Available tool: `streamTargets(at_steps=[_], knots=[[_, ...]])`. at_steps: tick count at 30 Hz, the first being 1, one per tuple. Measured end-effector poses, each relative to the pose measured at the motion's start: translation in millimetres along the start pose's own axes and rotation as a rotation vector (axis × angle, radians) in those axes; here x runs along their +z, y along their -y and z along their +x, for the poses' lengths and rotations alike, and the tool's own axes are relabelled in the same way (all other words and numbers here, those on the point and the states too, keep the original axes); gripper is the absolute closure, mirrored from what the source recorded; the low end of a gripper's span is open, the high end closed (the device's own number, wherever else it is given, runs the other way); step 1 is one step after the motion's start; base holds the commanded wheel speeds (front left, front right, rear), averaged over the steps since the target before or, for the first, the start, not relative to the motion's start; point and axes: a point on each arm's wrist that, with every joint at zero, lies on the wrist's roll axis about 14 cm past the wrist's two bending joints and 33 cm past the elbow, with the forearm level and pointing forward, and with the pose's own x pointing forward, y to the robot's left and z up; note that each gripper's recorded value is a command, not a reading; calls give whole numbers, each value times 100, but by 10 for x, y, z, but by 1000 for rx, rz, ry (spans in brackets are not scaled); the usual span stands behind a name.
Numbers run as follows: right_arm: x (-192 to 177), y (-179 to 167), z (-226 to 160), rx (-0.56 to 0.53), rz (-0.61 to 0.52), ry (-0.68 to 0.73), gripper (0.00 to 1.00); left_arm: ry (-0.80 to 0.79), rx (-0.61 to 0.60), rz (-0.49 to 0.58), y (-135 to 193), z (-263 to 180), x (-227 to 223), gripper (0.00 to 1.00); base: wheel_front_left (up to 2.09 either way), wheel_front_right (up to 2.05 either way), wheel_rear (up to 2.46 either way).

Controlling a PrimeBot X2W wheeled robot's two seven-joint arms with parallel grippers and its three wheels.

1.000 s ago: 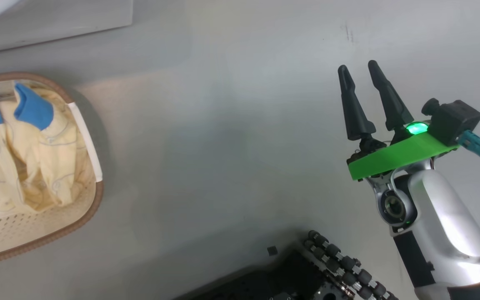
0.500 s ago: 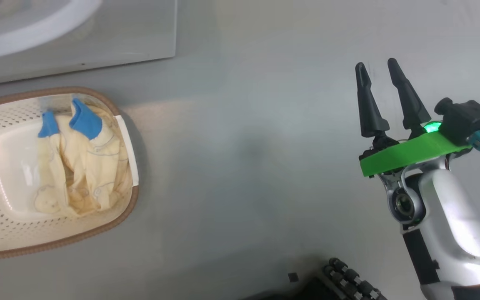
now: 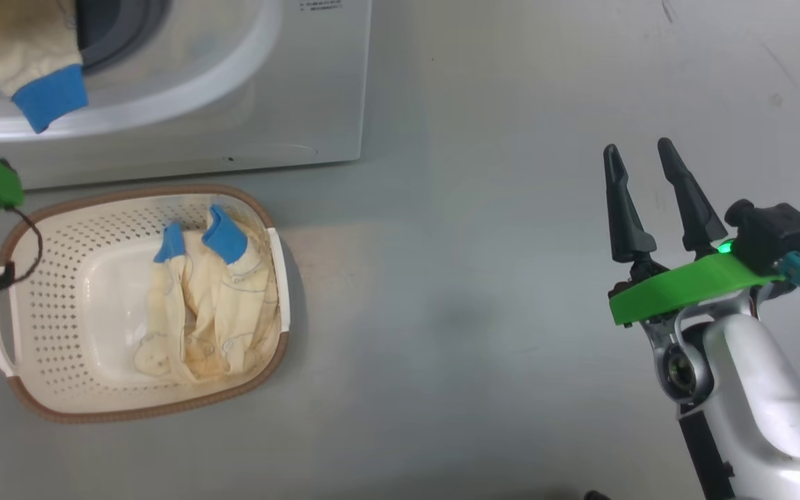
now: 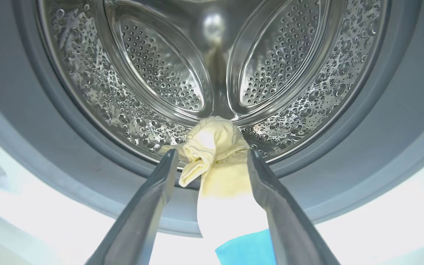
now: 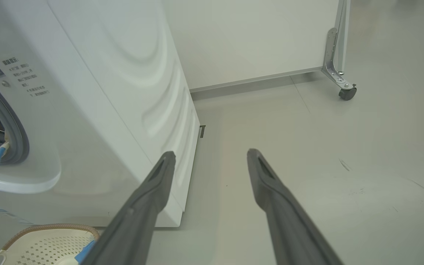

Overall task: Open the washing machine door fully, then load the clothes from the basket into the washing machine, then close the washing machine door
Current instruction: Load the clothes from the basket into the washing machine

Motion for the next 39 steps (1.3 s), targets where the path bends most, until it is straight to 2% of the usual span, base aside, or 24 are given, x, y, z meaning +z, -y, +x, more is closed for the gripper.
streamTargets(at_steps=[6, 18, 26, 39], knots=[[140, -87, -126, 16, -4, 29, 0, 56, 41, -64, 22, -461, 134, 0, 0, 0, 0], [295, -86, -462, -2, -3, 60, 0, 100, 55, -121, 412, -1207, 190, 0, 0, 0, 0], [345, -120, -523, 5, -4, 72, 0, 87, 46, -132, 598, -1389, 139, 0, 0, 0, 0], [234, -87, -489, -3, -3, 43, 0, 51, 43, -147, 687, -1372, -31, 0, 0, 0, 0]])
